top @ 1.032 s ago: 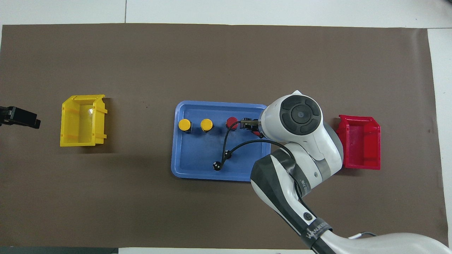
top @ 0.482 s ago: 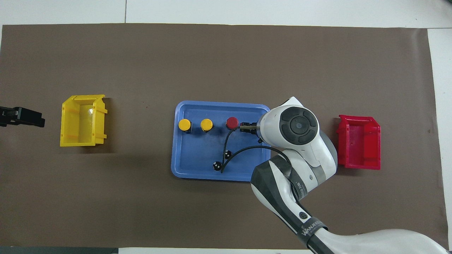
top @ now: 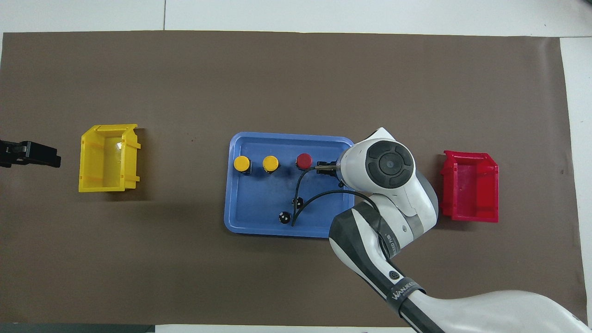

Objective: Sort red and yellow buttons by color
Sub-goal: 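Reach the right gripper to the red button farthest from the yellow bin and grasp, then carry the red button into the red bin while the left gripper grasps a yellow button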

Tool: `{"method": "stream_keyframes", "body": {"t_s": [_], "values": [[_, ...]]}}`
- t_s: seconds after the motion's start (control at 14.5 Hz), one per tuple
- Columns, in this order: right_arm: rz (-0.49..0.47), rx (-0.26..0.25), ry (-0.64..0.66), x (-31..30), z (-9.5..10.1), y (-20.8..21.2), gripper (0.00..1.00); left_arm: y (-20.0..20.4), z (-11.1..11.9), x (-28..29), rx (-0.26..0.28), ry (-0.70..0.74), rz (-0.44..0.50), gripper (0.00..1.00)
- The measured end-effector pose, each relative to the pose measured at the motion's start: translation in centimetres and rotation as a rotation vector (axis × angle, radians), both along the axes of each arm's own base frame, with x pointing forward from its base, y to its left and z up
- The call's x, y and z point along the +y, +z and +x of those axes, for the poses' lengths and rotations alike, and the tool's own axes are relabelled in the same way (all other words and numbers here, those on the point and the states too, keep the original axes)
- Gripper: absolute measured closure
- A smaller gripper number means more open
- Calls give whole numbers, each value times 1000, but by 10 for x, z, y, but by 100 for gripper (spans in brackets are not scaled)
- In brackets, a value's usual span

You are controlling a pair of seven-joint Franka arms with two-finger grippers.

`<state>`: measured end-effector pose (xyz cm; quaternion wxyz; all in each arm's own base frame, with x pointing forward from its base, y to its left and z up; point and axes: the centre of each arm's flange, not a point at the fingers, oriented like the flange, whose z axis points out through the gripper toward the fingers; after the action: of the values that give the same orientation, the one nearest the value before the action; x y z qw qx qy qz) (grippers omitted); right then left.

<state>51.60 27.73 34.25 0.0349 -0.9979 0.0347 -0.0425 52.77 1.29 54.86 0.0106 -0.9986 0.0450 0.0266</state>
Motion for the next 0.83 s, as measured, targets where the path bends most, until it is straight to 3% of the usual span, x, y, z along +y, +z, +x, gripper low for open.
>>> {"method": "stream_keyframes", "body": {"t_s": [0.07, 0.28, 0.48, 0.69, 0.83], "values": [[-2, 1, 4, 0, 0, -2, 33, 0, -1, 0, -1, 0, 0, 0], [-1, -4, 6, 1, 2, -1, 59, 1, 0, 0, -13, 0, 0, 0], [5, -19, -6, 1, 17, 21, 59, 2, 3, -17, -42, -5, -4, 0], [-30, 25, -54, -18, 45, 73, 59, -3, 0, -116, -82, 41, -18, 0], [-63, 52, -74, -66, 61, 103, 59, -23, -15, -205, -93, 69, -27, 0]]}}
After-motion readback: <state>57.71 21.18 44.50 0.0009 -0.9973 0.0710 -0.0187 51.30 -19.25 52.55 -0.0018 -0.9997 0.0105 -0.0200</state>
